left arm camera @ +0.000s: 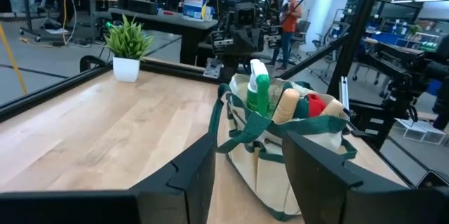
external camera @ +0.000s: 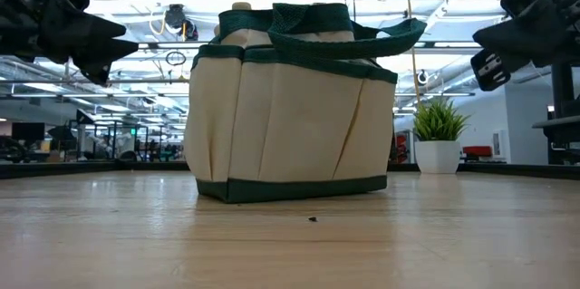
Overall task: Pick & Place Garden tools in Gardening bag
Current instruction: Return to Home Position
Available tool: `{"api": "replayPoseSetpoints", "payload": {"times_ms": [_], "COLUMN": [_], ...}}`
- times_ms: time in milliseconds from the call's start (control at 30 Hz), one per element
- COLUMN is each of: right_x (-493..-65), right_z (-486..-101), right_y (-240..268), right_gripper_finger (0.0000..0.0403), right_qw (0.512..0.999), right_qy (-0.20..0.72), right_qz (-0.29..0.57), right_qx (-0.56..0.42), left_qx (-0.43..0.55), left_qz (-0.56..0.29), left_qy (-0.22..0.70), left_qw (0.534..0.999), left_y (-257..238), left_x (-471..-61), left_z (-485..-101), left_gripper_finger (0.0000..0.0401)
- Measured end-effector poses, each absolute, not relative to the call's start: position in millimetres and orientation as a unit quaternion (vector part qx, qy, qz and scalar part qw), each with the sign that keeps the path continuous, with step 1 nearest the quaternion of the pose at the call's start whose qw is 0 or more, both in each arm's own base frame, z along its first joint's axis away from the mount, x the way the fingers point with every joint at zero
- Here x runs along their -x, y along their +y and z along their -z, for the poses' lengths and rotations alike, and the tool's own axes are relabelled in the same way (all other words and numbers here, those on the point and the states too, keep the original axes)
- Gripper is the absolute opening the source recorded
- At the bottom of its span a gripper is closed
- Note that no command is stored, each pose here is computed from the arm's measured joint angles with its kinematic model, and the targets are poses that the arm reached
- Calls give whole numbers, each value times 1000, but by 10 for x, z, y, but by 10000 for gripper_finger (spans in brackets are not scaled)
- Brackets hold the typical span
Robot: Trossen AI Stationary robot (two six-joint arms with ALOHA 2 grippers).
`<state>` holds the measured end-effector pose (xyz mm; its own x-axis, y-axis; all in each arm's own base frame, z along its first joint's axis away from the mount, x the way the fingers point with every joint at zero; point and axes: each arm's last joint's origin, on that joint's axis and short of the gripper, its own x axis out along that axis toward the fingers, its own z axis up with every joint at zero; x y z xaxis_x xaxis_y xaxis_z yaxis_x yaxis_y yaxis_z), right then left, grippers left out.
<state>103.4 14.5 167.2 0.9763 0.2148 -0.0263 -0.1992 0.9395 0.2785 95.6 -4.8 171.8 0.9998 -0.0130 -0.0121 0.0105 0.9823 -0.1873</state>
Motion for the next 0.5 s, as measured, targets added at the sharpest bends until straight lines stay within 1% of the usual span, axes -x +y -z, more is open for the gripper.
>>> {"api": "replayPoseSetpoints", "payload": {"times_ms": [233, 500], "right_x": [-1034, -1033], "right_z": [-1644, -1634], "right_y": [145, 145], "right_gripper_finger": [0, 0], "right_qw": [988, 988], "right_qy": [39, 45], "right_qz": [-104, -103], "right_qx": [-107, -110], "left_qx": [95, 95], "left_qz": [6, 6], "left_qy": [7, 8], "left_qw": [995, 995], "left_y": [-48, -48], "left_x": [-956, -957], "left_z": [-1717, -1715], "left_gripper_finger": [170, 170]}}
